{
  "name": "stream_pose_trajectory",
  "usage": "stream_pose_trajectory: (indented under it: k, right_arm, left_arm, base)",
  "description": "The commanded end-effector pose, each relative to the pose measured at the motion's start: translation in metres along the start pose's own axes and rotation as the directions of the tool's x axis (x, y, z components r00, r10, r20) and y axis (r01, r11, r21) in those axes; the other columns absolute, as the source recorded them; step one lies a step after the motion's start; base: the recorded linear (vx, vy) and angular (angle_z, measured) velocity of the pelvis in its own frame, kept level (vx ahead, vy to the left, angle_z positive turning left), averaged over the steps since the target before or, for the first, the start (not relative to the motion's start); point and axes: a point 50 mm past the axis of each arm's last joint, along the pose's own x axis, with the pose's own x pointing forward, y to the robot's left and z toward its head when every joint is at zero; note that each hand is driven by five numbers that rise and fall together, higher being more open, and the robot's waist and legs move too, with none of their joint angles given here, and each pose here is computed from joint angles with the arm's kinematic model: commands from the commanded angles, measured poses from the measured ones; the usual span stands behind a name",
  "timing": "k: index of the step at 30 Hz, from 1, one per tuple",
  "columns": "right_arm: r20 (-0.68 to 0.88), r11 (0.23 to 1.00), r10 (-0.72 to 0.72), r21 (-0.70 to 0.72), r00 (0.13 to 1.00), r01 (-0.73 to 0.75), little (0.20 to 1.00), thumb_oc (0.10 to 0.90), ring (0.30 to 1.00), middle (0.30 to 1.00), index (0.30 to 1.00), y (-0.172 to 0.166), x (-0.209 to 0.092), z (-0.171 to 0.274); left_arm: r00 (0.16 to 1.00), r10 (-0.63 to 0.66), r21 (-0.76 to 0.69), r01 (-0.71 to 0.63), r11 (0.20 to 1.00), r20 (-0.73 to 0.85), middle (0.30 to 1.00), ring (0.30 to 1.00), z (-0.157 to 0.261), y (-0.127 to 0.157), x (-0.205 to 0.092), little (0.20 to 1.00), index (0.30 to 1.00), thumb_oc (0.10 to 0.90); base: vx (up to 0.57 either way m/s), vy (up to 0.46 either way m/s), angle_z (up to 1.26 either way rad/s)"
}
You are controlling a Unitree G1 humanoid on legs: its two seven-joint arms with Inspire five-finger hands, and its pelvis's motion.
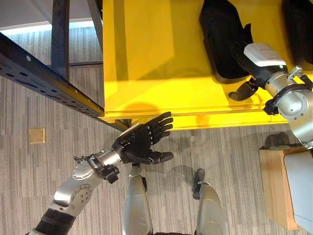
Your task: Move parts from the plastic box to the shelf.
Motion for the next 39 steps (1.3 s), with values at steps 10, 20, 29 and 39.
stream_pose_trajectory:
  k: [10,20,29,39]
  right_arm:
    - [-0.154,0.968,-0.17,-0.209,0.973,0.136,1.0,0.9,1.0,1.0,1.0,-0.038,0.007,-0.028]
    - [-0.159,0.967,-0.188,-0.201,0.969,0.155,1.0,0.9,1.0,1.0,1.0,-0.025,0.005,-0.026]
    - [-0.187,0.945,-0.304,0.065,0.934,0.321,1.0,0.9,1.0,1.0,1.0,-0.025,0.011,-0.022]
    - [-0.027,0.88,-0.437,0.195,0.899,0.433,1.0,0.9,1.0,1.0,1.0,-0.034,0.012,0.01]
  left_arm:
    - [0.963,-0.178,0.045,0.172,0.984,0.204,1.0,1.0,0.031,-0.023,0.006,1.0,1.0,0.9]
    - [0.959,-0.183,0.031,0.181,0.983,0.216,1.0,1.0,0.03,-0.024,0.008,1.0,1.0,0.9]
    - [0.952,-0.198,0.017,0.2,0.98,0.233,1.0,1.0,0.03,-0.029,0.013,1.0,1.0,0.9]
    - [0.946,-0.194,0.002,0.201,0.98,0.26,1.0,1.0,0.029,-0.033,0.015,1.0,1.0,0.9]
  base:
    - [0.0,0.031,-0.03]
    - [0.0,0.003,0.0]
    - [0.0,0.022,0.0]
    - [0.01,0.031,-0.01]
